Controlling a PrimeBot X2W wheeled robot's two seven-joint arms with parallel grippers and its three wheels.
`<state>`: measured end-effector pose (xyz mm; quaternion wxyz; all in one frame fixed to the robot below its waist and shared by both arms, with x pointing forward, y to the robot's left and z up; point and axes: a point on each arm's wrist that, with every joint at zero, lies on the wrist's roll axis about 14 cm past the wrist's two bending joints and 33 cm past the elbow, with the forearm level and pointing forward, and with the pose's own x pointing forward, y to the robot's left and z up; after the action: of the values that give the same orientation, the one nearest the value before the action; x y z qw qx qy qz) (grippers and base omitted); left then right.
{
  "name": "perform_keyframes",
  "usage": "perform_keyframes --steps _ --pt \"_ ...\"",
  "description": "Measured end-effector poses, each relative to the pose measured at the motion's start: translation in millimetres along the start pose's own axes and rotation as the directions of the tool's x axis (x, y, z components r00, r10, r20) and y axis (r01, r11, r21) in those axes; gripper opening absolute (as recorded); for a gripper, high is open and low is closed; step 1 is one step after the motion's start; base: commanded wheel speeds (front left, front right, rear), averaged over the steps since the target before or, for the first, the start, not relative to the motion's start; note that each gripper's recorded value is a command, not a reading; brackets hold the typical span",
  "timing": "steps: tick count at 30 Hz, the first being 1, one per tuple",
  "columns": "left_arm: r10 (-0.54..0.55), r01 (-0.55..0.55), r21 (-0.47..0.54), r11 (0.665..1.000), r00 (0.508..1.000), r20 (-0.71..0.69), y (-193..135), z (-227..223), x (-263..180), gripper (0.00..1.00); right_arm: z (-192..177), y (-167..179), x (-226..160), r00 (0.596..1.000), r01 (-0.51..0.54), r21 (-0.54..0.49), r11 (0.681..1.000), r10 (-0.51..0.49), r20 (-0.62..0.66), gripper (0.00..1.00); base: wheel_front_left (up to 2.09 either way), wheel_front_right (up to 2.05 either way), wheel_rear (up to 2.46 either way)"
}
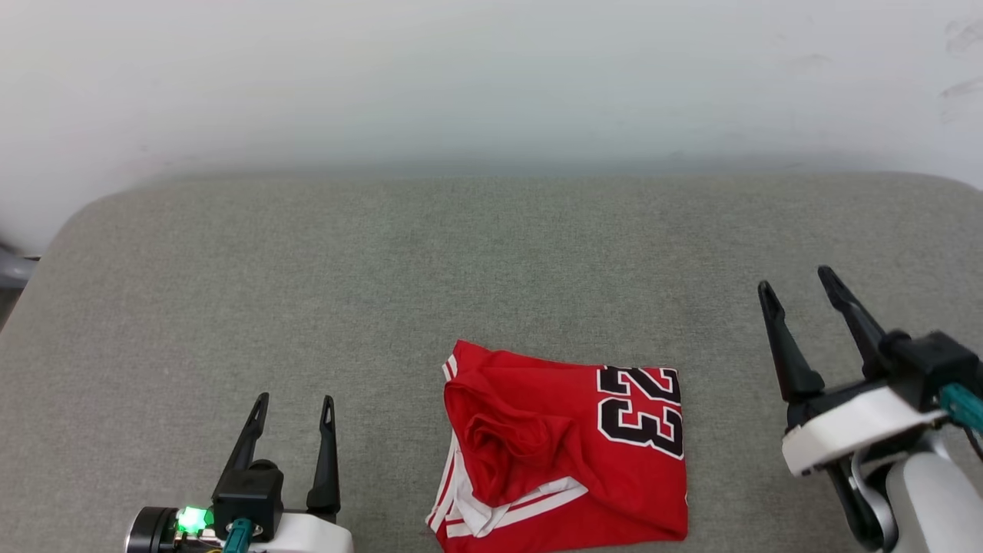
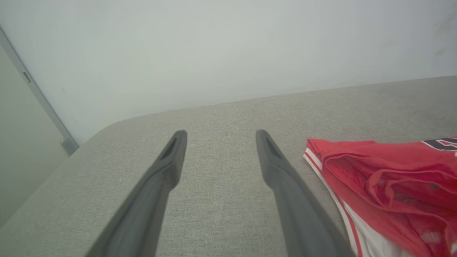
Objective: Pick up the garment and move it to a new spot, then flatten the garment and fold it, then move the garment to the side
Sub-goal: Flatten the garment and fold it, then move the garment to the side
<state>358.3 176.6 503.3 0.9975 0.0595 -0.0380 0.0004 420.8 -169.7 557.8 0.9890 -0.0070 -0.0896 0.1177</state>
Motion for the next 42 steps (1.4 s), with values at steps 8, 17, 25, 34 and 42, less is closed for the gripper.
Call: perform_keyframes --steps 8,17,25,34,42 --pt "-0.007 0.007 -0.014 1.0 1.0 0.027 -2.4 9.1 -4.6 1.0 0.8 -4.6 -41.3 0.992 0.12 0.051 0.991 -0.122 0.028 1.0 0.0 0.0 0.0" --pt "0.007 -0.006 -0.028 1.0 0.999 0.039 1.9 13.5 -11.8 1.0 -8.0 -3.8 -73.5 0.983 0.183 0.09 0.979 -0.184 0.002 1.0 0.0 0.0 0.0" --pt "0.015 -0.015 -0.033 0.999 0.999 0.03 5.2 11.1 -19.8 1.0 -13.0 2.9 -87.2 0.982 0.188 0.106 0.976 -0.187 -0.019 1.0 0.0 0.0 0.0" --pt "0.019 -0.019 -0.034 0.999 1.0 0.02 6.7 7.8 -24.0 1.0 -18.3 11.4 -88.4 0.985 0.17 0.112 0.979 -0.166 -0.043 1.0 0.0 0.0 0.0" --pt "0.023 -0.022 -0.033 0.999 1.0 0.011 7.8 5.2 -25.4 1.0 -20.8 12.8 -87.6 0.986 0.161 0.104 0.981 -0.156 -0.055 1.0 0.0 0.0 0.0"
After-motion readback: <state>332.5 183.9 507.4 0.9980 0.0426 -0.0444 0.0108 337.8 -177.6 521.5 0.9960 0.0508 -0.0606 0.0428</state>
